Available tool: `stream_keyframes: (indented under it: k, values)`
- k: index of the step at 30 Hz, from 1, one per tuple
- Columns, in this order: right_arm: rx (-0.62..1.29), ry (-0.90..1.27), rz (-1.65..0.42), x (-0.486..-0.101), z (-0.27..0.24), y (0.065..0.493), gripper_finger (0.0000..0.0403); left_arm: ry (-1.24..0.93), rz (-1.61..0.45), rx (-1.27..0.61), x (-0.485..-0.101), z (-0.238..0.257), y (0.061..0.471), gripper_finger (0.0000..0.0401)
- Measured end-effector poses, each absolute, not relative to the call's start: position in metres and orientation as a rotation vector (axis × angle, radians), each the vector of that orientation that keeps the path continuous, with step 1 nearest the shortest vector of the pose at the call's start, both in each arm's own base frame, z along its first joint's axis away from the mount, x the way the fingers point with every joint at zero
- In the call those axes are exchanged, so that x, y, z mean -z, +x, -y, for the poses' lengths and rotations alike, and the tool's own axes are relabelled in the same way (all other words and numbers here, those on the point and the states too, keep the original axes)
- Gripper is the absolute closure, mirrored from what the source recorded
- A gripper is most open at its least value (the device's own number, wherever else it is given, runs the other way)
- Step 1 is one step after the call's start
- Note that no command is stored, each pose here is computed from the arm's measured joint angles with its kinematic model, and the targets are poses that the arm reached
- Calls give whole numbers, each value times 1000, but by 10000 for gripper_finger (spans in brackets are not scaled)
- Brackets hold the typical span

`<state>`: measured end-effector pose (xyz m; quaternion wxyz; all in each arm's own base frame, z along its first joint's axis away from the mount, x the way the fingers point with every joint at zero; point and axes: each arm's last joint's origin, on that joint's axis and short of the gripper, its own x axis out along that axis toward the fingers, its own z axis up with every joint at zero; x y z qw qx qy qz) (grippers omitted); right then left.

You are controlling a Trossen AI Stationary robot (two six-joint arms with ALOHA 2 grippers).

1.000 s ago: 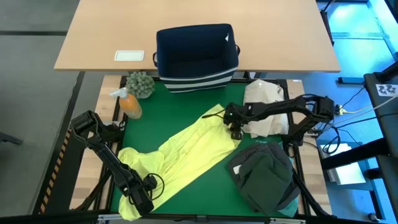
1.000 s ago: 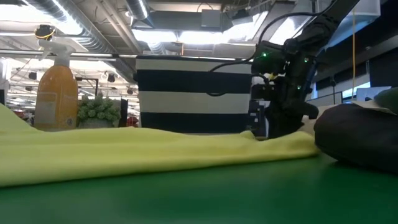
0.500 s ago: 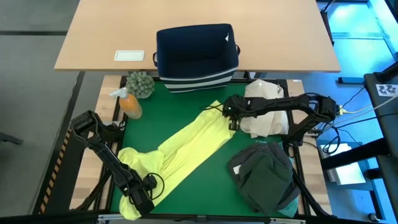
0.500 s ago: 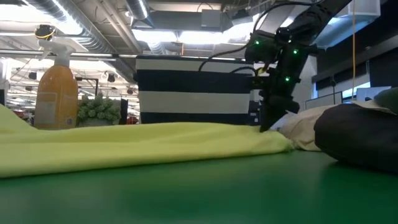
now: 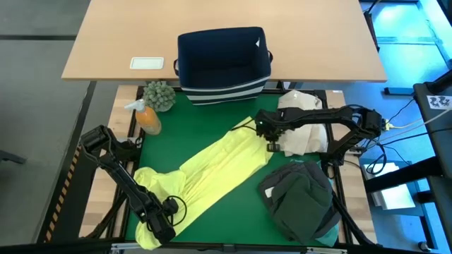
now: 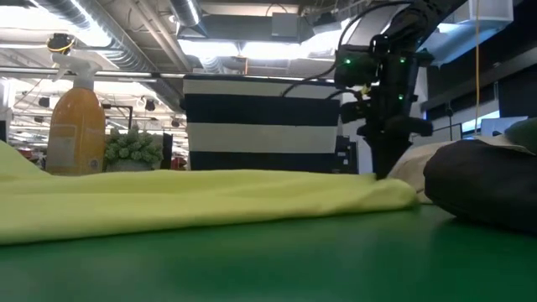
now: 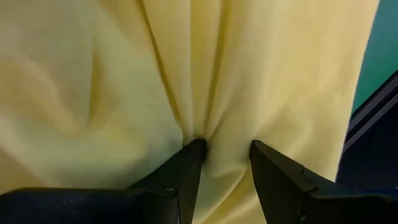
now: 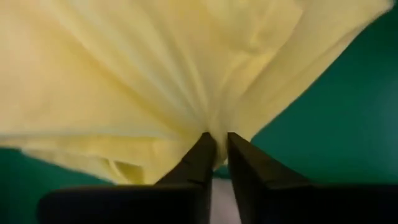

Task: Fold laundry
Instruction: Fold the yellow shirt on the table

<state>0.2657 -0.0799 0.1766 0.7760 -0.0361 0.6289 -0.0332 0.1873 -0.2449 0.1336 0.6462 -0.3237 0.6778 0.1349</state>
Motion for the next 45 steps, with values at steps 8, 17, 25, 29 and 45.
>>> stream_keyframes:
  k: [8, 17, 25, 29, 45]
  values:
    - [118, -58, -1391, -178, 80, 262, 224, -735, -1540, -308, -134, 245, 187, 264]
    - [186, -50, -1216, -224, 72, 238, 209, -734, -1539, -310, -133, 245, 187, 264]
    - [21, 94, -1042, -201, 45, 206, 230, -730, -1525, -315, -134, 245, 188, 264]
    - [-56, 73, -1052, -174, 25, 204, 231, -731, -1522, -318, -134, 244, 188, 264]
    - [-65, -20, -1112, -144, 0, 221, 231, -738, -1535, -319, -133, 244, 187, 264]
